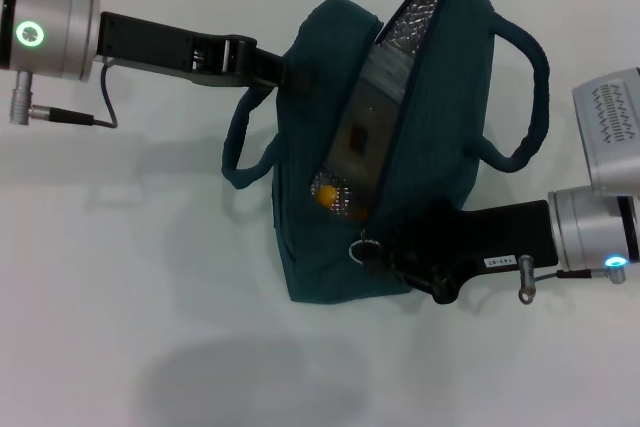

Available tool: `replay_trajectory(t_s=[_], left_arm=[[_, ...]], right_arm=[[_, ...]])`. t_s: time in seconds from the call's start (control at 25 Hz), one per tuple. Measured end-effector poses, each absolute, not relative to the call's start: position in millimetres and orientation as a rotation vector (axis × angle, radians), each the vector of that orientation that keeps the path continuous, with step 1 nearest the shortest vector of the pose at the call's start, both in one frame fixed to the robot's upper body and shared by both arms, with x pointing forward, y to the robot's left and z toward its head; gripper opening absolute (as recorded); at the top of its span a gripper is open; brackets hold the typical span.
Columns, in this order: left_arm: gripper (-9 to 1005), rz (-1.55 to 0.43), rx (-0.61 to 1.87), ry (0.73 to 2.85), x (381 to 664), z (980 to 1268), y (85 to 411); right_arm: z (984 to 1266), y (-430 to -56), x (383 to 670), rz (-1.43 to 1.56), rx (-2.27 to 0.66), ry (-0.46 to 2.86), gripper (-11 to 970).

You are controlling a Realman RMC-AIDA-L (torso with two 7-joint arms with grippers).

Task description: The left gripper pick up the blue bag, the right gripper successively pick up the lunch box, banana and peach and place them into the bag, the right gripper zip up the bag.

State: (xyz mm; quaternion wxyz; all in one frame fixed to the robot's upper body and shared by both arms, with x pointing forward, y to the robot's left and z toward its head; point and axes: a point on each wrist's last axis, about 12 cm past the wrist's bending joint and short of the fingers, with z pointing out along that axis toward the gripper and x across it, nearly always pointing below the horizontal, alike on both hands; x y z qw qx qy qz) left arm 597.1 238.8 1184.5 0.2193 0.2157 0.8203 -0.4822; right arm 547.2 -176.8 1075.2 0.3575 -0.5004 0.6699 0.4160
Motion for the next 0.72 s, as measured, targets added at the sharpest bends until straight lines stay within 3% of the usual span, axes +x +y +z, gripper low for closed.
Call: replay_trajectory(t_s=[0.12,0.72], left_arm=[[76,-1.335,0.596,2.270,597.0,1184.4,239.1],[76,-1.345,0.598,2.260,596.5,1184.5,238.0]], right_arm=[[1074.3,-181.1,544.5,1.083,-1.264,1.730,11],[1092.3,-216.6,526.4,1.178,-1.122,1.519,15]])
